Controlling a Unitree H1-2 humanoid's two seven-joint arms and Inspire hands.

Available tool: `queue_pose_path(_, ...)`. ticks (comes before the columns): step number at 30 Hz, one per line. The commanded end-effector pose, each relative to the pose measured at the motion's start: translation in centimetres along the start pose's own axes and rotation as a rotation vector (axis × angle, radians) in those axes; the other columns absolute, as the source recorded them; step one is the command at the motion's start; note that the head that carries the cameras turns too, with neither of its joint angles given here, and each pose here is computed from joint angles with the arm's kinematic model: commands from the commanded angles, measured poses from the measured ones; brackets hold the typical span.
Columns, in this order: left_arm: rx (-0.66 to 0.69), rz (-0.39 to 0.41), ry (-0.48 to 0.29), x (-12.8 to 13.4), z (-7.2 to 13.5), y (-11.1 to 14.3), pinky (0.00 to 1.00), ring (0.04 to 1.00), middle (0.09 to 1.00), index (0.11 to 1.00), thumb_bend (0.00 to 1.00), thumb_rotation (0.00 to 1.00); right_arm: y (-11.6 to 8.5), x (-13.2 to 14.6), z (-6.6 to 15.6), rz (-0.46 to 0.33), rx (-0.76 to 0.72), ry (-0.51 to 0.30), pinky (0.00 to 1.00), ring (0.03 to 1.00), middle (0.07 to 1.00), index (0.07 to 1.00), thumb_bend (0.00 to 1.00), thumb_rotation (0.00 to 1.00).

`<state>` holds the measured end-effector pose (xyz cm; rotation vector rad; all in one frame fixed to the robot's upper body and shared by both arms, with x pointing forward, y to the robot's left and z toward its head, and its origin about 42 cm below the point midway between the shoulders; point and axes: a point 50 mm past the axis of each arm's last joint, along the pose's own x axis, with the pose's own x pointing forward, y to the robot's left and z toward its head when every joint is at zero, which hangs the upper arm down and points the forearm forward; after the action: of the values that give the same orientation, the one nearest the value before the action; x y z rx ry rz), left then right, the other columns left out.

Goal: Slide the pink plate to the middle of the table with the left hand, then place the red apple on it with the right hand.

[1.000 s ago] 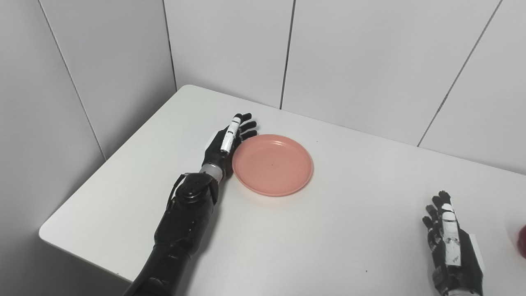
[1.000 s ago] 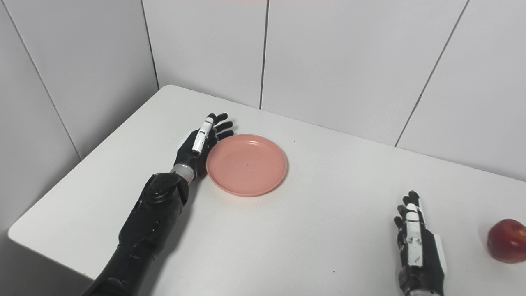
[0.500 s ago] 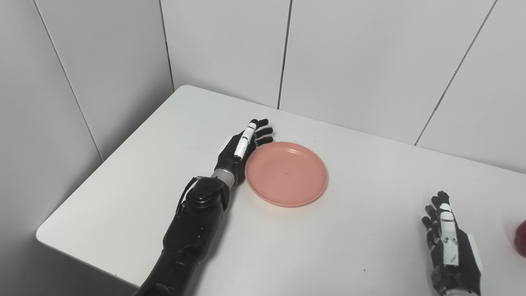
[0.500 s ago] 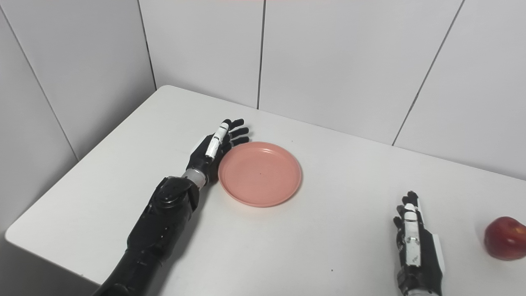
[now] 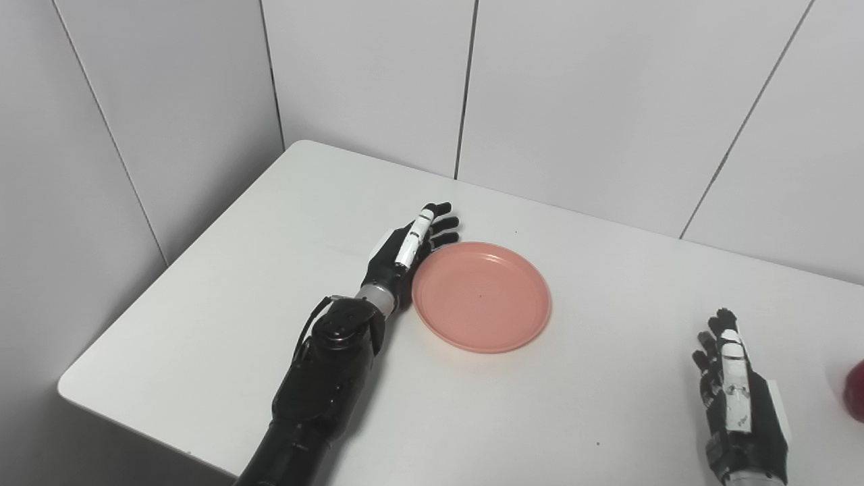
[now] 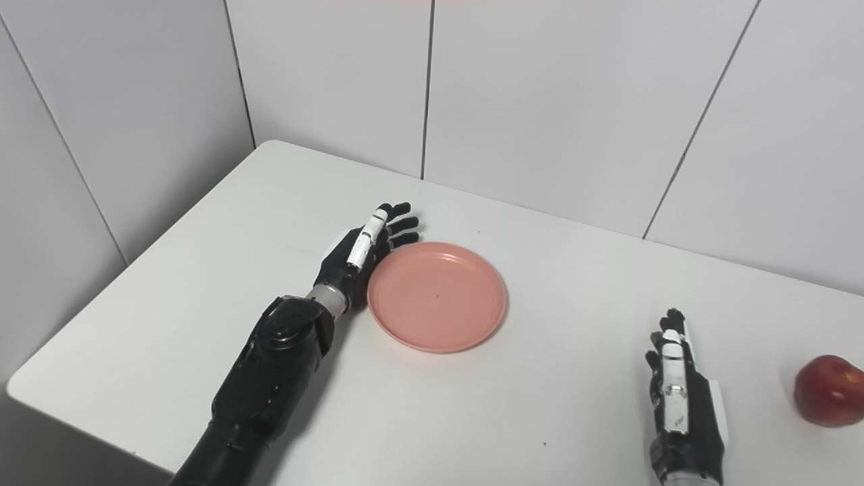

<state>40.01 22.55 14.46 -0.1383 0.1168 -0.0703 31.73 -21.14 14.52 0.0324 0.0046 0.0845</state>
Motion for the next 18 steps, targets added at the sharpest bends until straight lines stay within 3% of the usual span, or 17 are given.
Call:
queue_pose_path(1, -0.003, -0.042, -0.01, 0.2, 0.6, -1.5, 0.82, 0.848, 0.865, 0.855, 0.37, 1.0, 0.3, 0.4, 1.7, 0.006, -0.006, -0.062, 1.0, 0.994, 0.997, 0.984, 0.17, 1.0)
queue_pose_path(18, -0.017, -0.094, -0.005, -0.5, 0.3, -5.2, 0.82, 0.846, 0.855, 0.844, 0.36, 1.0, 0.6, 0.4, 1.8, 0.003, -0.004, -0.063, 1.0, 0.983, 0.992, 0.986, 0.19, 1.0)
